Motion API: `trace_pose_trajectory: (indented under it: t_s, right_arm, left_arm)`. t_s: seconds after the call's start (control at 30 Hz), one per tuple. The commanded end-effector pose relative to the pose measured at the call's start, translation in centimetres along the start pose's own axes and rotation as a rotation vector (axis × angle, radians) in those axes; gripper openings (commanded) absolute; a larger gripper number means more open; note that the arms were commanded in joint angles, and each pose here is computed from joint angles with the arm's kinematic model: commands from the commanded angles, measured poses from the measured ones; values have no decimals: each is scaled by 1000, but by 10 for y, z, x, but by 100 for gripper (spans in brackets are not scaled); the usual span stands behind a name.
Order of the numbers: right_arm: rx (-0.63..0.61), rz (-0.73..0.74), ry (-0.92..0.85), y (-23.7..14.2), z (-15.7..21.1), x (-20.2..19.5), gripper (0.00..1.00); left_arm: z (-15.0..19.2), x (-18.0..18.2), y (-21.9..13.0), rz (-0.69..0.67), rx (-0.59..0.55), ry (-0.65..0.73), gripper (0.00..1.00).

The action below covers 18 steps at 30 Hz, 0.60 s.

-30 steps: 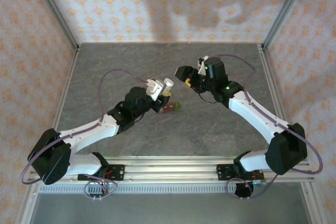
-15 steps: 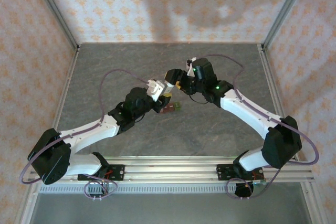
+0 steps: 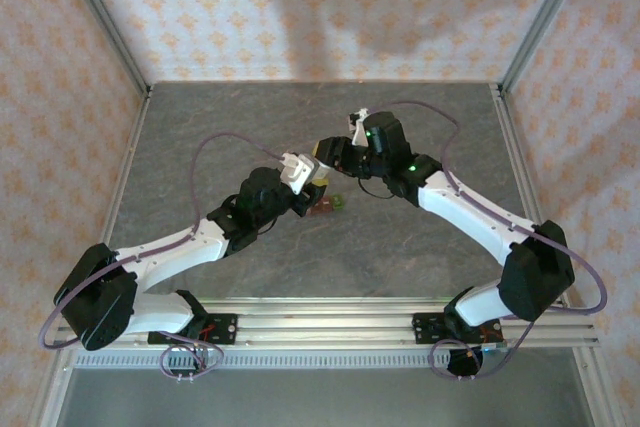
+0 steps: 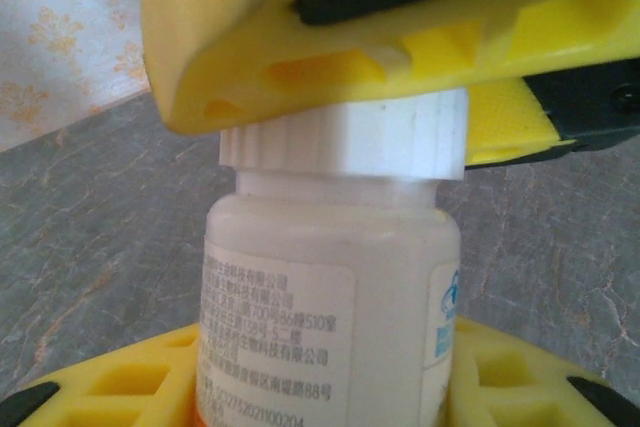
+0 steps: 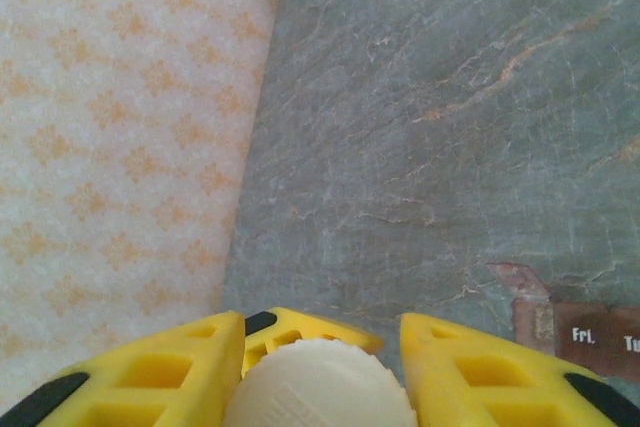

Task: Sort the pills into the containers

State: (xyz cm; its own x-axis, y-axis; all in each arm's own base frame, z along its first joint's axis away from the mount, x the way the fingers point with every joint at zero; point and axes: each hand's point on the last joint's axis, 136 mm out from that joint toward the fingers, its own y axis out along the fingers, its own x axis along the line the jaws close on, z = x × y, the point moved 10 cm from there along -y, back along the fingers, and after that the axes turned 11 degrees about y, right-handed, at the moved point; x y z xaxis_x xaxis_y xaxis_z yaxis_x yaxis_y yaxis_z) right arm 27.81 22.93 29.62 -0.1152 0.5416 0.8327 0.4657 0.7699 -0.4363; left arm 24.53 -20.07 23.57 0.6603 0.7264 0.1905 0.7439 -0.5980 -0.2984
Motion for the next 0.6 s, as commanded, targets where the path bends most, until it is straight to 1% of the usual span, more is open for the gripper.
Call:
trace_pose_trajectory:
  t_s: [0.0, 0.1, 0.2, 0.4, 0.5, 0.57]
  right_arm:
    - [44, -25, -165, -10, 3, -8, 41]
    - [63, -73, -237, -15, 1, -16, 43]
    - [58, -60, -234, -18, -4, -24, 53]
    - [22, 13, -169, -24, -10, -29, 69]
    - [6, 29, -143, -29, -10, -29, 76]
    - [-2, 25, -133, -35, -10, -28, 80]
  left_arm:
    - [-25, 0, -10, 32, -122, -39, 0]
    - [-31, -1, -12, 96, -142, -66, 0]
    - [-37, -3, -13, 134, -158, -75, 0]
    - [-34, 0, -9, 99, -136, -51, 0]
    - [-30, 1, -7, 71, -122, -40, 0]
    - [-27, 2, -6, 53, -114, -34, 0]
